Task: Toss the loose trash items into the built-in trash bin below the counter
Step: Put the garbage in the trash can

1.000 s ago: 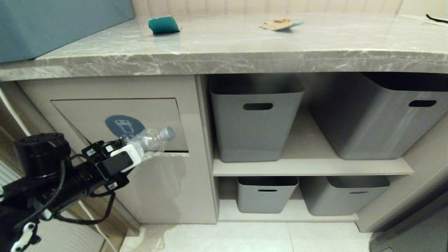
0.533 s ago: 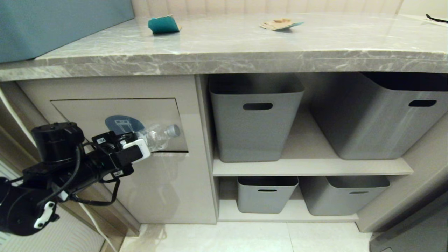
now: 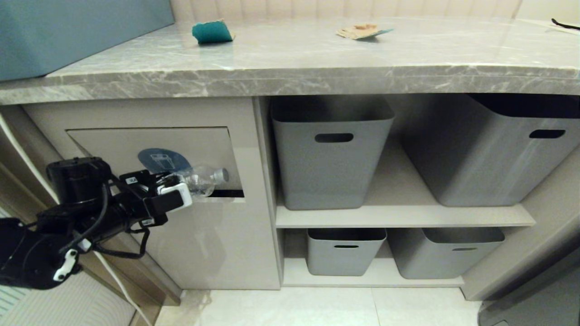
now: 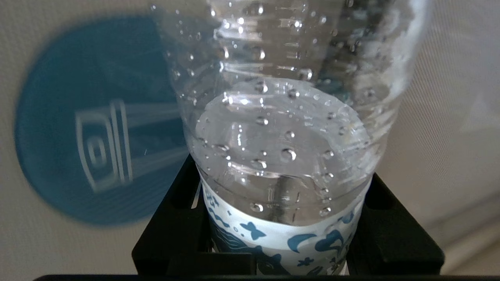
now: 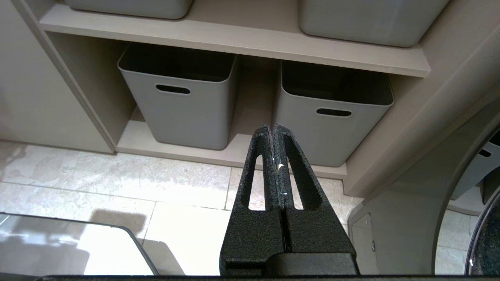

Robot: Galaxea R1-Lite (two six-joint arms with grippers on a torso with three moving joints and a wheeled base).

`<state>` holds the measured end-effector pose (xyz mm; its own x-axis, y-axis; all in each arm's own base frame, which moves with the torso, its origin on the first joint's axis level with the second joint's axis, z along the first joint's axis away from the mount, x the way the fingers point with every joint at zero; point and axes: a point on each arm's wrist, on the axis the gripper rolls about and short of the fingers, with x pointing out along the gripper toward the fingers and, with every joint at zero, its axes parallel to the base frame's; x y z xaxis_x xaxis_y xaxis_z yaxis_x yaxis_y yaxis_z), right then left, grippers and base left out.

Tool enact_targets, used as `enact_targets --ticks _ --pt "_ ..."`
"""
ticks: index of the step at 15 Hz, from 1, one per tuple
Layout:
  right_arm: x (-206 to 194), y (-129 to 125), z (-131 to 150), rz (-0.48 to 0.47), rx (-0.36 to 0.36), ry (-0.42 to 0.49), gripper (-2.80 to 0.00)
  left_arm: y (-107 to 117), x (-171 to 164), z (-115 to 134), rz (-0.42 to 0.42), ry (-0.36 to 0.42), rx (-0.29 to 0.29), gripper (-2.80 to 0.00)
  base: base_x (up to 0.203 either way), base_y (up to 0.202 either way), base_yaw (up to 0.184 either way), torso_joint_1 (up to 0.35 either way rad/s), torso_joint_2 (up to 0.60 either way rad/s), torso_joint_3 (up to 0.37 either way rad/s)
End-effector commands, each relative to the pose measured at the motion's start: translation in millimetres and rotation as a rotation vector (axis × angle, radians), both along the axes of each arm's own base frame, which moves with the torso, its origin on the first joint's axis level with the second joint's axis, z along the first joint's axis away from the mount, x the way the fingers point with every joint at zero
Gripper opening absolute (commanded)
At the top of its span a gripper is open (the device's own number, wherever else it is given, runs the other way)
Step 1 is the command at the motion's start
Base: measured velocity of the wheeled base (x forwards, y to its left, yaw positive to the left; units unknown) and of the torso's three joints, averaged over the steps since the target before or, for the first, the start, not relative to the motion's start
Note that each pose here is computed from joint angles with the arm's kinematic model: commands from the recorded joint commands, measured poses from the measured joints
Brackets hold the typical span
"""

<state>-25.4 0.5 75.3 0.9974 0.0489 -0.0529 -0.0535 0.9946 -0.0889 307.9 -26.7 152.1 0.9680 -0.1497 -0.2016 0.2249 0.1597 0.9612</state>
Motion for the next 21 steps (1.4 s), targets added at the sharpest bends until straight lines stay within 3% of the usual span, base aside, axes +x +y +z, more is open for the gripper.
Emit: enact_targets --ticks 1,5,21 --pt "0.0 0.0 0.0 0.000 -0.001 0.000 -2.80 1.0 17.4 -0.4 -0.016 -0.003 0.009 -2.80 0.000 0.000 0.000 0.000 0.00 0.000" --pt "0.0 0.0 0.0 0.000 -0.002 0.000 -2.80 3.1 41.4 2.9 -0.036 -0.009 0.004 -2.80 0.000 0.000 0.000 0.000 0.00 0.000" --pt "0.0 0.0 0.0 0.002 -0.001 0.000 -2.80 7.7 73.7 18.8 -0.046 -0.022 0.045 -2.80 0.000 0.000 0.000 0.000 0.00 0.000"
